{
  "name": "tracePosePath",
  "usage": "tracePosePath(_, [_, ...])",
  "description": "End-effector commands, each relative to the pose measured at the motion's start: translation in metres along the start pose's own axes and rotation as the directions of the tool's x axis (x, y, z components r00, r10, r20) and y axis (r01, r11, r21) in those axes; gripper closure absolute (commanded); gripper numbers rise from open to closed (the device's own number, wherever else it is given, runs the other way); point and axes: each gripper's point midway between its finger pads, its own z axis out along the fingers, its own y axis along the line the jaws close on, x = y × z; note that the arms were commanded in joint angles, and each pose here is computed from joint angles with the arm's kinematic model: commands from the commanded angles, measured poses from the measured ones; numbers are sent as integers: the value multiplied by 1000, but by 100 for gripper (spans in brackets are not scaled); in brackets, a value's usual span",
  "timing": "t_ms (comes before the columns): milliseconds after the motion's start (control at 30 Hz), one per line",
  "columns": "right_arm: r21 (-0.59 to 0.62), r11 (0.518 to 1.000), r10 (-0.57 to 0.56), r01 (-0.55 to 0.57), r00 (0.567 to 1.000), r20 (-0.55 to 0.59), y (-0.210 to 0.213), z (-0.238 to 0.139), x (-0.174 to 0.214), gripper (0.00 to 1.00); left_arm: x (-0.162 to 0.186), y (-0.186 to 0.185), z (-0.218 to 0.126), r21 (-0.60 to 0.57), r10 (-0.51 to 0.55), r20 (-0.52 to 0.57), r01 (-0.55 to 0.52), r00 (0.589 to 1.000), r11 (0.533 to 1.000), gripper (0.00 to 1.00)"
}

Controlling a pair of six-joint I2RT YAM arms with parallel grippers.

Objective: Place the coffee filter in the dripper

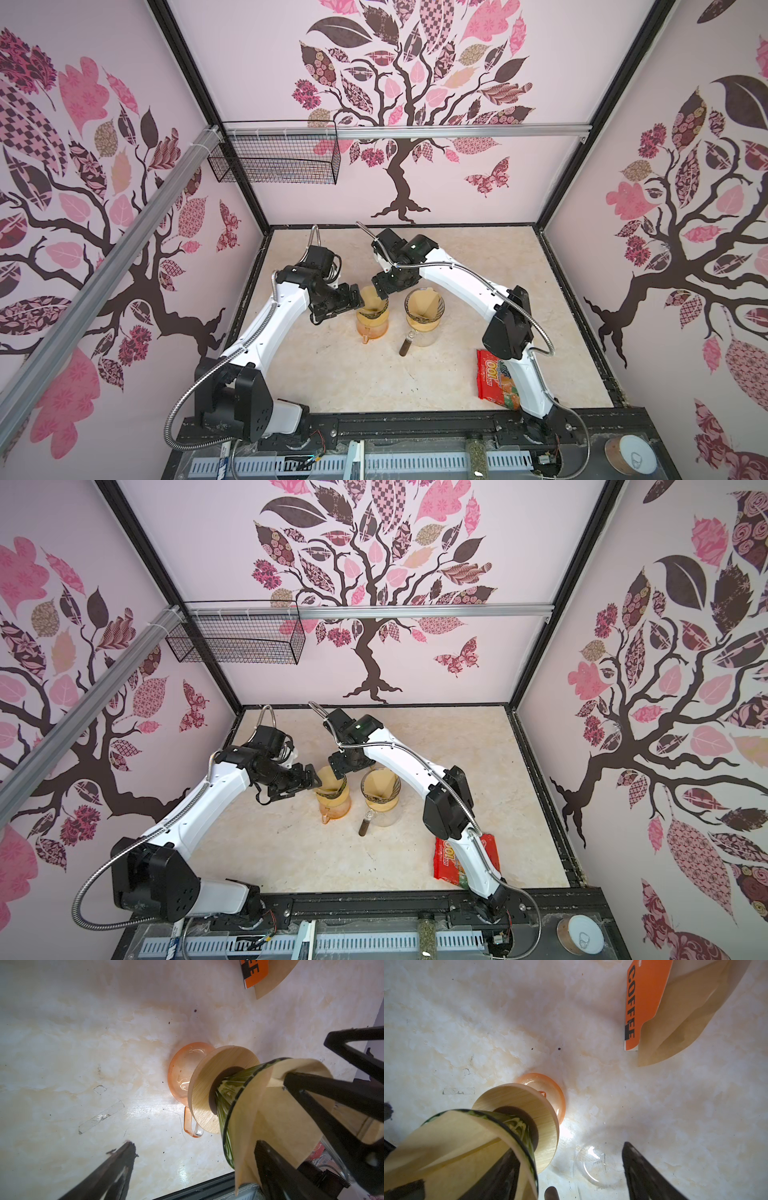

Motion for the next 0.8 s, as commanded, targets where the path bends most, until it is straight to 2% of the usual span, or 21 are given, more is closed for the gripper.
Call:
tracePosePath(0, [31, 999, -17, 19, 998, -60, -4, 18, 12, 22, -1, 1, 0, -16, 30, -1, -30, 1000, 999, 7])
tracePosePath(767, [59, 998, -15, 20, 996, -89, -10, 34, 17, 21, 9, 10, 24, -52, 36, -69, -40, 997, 998, 8])
